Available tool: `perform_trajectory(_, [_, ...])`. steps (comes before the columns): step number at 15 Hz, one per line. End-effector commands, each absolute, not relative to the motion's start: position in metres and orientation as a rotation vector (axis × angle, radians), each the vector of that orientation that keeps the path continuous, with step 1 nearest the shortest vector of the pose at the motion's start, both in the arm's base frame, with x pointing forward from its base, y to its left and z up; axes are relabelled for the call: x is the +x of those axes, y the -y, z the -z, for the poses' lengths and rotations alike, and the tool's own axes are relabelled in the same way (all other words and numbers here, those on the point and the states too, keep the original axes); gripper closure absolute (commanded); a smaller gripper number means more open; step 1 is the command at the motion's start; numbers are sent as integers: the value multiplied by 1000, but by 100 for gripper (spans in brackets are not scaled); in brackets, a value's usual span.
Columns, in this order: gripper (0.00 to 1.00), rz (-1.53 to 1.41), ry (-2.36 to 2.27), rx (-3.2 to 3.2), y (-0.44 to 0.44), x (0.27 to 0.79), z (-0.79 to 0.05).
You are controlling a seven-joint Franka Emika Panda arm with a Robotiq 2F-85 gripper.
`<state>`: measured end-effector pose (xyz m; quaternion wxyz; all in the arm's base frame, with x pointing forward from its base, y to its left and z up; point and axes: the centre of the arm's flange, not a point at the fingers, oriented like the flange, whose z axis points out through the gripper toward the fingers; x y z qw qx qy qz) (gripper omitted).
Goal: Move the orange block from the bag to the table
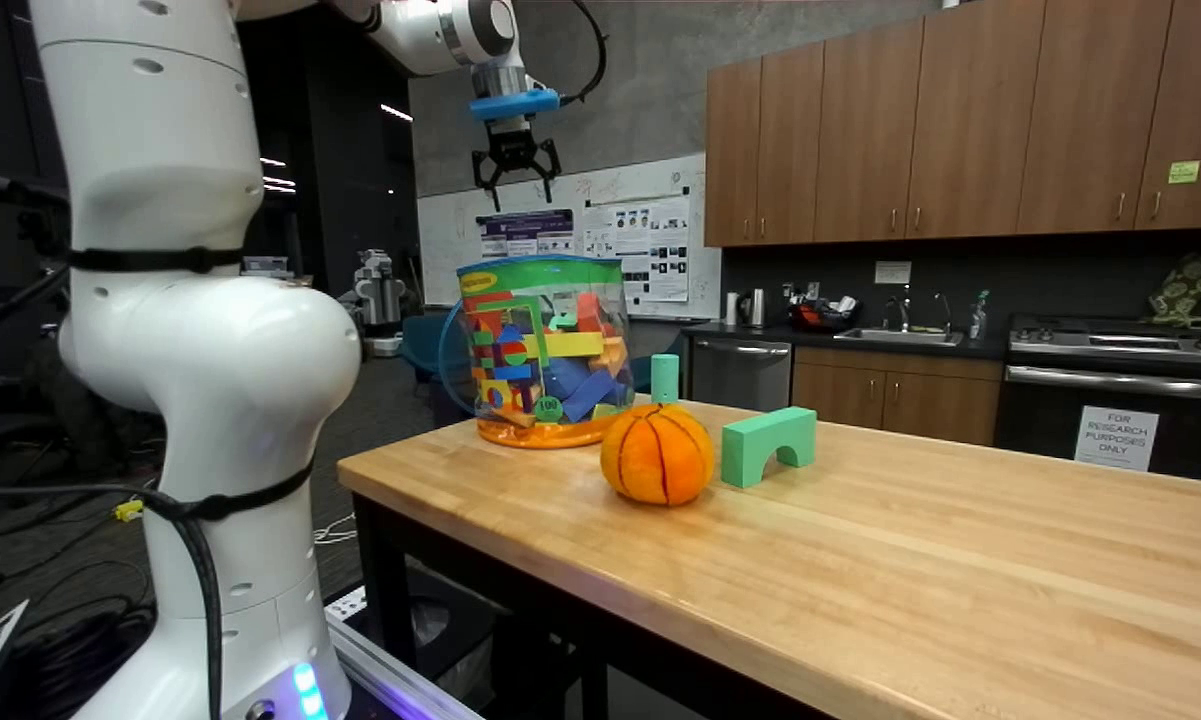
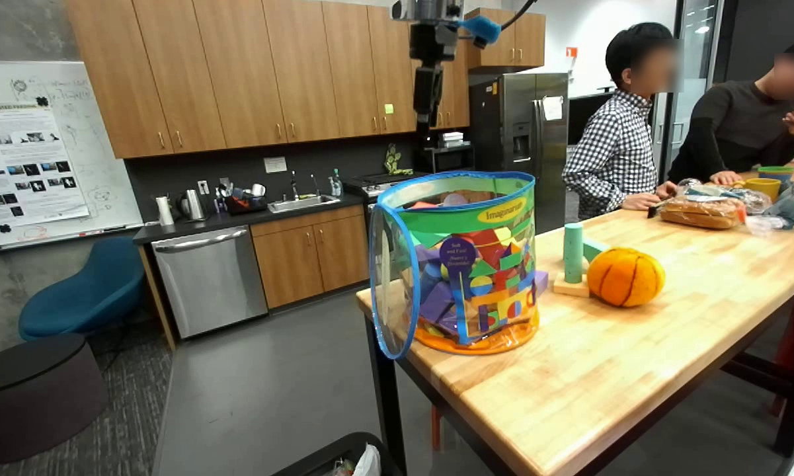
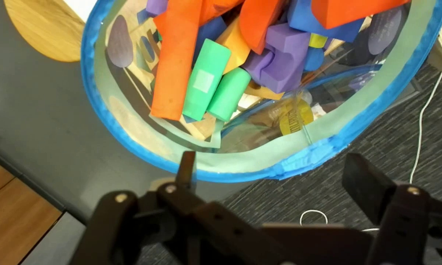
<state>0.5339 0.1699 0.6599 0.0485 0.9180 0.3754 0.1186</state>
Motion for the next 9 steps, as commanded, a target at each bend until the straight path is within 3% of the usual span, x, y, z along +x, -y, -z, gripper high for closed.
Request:
perform_trajectory(1, [0,-267,-1153,2844,-168,534,-641])
perform_trajectory(9, [0,-271,-1151,2830,-170,539,-638])
